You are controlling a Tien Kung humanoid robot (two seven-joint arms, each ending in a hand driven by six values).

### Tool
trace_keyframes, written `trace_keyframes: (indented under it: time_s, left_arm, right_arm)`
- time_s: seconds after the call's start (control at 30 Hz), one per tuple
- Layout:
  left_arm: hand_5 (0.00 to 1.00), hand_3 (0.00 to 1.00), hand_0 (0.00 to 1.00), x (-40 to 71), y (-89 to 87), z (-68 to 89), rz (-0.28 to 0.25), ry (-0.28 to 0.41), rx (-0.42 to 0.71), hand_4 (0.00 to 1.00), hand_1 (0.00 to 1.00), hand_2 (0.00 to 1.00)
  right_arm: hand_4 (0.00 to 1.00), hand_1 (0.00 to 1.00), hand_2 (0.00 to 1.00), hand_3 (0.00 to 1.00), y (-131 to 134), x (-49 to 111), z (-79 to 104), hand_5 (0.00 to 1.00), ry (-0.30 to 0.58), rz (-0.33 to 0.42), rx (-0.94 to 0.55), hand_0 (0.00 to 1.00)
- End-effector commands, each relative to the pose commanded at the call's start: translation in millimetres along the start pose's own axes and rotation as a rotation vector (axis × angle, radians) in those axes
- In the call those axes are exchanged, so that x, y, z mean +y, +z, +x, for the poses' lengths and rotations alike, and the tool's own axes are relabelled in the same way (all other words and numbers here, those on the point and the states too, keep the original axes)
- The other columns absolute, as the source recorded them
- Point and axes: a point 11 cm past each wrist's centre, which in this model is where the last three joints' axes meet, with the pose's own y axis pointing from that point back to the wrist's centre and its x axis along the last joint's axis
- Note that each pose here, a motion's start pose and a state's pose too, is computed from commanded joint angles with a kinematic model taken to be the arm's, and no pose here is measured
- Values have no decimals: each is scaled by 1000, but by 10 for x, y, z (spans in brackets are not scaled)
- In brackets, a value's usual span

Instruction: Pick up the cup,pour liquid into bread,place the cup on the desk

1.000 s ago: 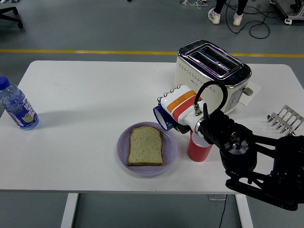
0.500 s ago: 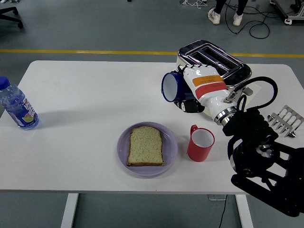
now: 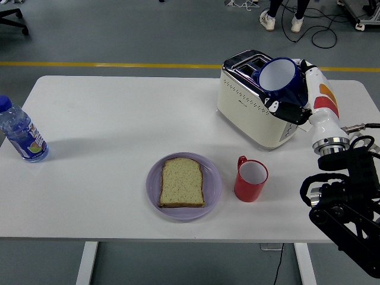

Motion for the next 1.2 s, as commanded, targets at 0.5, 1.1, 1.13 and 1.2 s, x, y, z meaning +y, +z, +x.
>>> trace_keyframes:
  time_s: [0.5, 1.1, 1.13, 1.2]
  left_arm:
    - [857, 505, 634, 1, 39, 10, -7, 2, -8, 241, 644, 653]
    - [858, 505, 633, 2, 45, 4, -8, 1, -11, 241, 643, 653]
    - [858, 505, 633, 2, 43, 4, -8, 1, -12, 241, 643, 653]
    - [859, 505, 632, 1, 41, 4, -8, 2, -13, 241, 643, 652]
  right_arm:
    - [549, 467, 577, 572, 690, 142, 266, 2, 108, -67, -388, 474]
    - [518, 481, 588, 574, 1518, 389, 448, 2, 345, -58, -497, 504]
    - [518, 481, 588, 574, 1575, 409, 444, 2, 351, -66, -488, 504]
    - [524, 483, 589, 574, 1627, 431, 435, 2, 354, -74, -479, 501]
